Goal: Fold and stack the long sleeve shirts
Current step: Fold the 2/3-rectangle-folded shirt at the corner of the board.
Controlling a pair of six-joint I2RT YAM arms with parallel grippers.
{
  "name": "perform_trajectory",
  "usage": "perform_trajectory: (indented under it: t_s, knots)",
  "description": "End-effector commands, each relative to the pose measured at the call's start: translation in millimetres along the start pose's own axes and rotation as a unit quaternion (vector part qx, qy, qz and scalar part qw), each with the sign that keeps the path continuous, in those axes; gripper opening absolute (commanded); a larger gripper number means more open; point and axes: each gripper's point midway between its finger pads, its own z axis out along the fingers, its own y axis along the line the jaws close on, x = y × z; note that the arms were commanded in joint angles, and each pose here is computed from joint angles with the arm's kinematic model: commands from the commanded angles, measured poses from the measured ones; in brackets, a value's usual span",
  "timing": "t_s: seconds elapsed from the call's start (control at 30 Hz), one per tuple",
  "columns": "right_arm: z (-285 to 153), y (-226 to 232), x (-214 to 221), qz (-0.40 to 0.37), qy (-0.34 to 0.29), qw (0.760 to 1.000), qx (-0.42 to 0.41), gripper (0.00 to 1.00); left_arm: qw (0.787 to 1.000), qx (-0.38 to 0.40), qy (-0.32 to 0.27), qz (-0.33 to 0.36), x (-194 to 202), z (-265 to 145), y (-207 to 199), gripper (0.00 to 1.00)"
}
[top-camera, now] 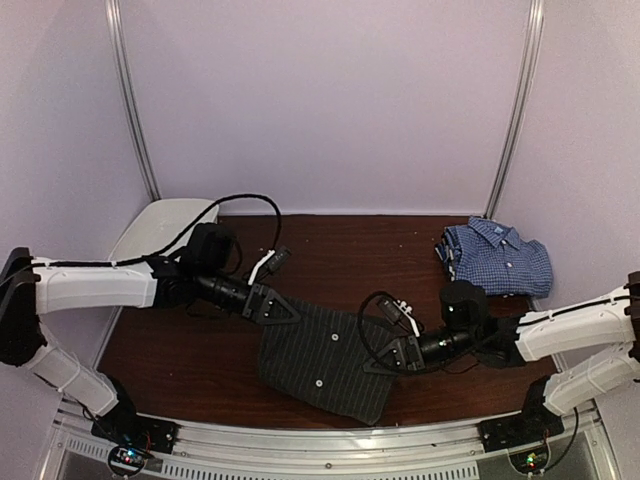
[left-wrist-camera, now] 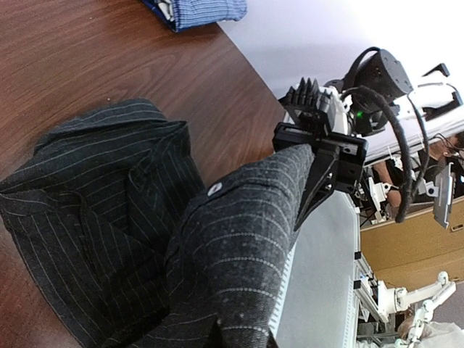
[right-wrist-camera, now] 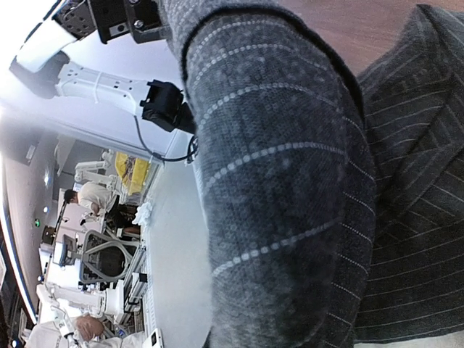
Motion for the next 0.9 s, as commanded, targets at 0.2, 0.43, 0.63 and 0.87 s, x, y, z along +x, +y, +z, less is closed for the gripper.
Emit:
perform_trajectory:
  t_s: [0.2,0.43,0.63,0.87]
  knots:
    - [-9.5,-53.7,-26.5,0.053,-0.023,0.998,0.039,0.03,0.997,-0.067,0.000,-0.026,-44.4,22.8,71.4,0.00]
    - [-23.6,-85.1,-40.9,0.071,-0.037,0.995,0.060,0.14,0.996,-0.086,0.015,-0.028,-53.4,38.9,106.1,0.01]
    - [-32.7,-112.2,-45.7,0.084,-0.041,0.992,0.089,0.30,0.993,-0.108,0.023,-0.037,-57.0,52.7,135.2,0.07]
    - [-46.4,-141.5,-49.3,0.090,-0.046,0.981,0.164,0.36,0.992,-0.124,0.023,-0.028,-63.2,65.0,157.2,0.25]
